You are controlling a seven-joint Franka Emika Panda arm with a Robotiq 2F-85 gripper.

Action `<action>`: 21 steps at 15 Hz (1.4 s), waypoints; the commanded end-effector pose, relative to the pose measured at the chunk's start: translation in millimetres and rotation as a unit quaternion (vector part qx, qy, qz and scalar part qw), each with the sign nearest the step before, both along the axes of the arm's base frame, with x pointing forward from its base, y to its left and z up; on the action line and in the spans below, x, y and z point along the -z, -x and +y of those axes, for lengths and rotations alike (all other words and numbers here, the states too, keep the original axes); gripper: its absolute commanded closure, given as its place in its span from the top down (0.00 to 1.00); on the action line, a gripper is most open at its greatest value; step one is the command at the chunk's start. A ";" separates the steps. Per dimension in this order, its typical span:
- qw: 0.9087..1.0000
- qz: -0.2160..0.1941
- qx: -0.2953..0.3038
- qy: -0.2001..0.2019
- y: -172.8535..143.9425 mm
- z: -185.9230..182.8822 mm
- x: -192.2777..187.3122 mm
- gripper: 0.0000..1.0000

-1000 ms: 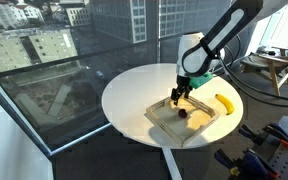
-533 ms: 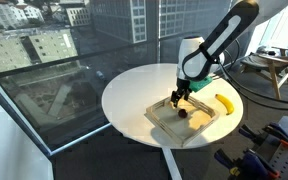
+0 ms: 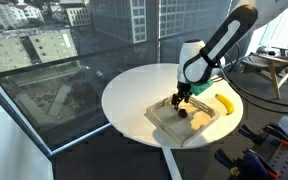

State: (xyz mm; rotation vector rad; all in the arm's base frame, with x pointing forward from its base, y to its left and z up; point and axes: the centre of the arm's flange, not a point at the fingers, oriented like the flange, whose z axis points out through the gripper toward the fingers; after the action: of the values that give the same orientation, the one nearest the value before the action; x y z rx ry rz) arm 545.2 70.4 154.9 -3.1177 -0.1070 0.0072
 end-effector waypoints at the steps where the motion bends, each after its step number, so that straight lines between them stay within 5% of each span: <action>1: 1.000 -0.007 -0.004 0.005 4.3 -5.0 6.1 1.00; 21: 1.000 0.006 0.008 0.009 11.0 -20.5 29.8 1.00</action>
State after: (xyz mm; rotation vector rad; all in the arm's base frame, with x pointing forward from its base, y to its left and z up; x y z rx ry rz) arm 536.1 52.8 126.7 -3.1330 -0.0659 0.0521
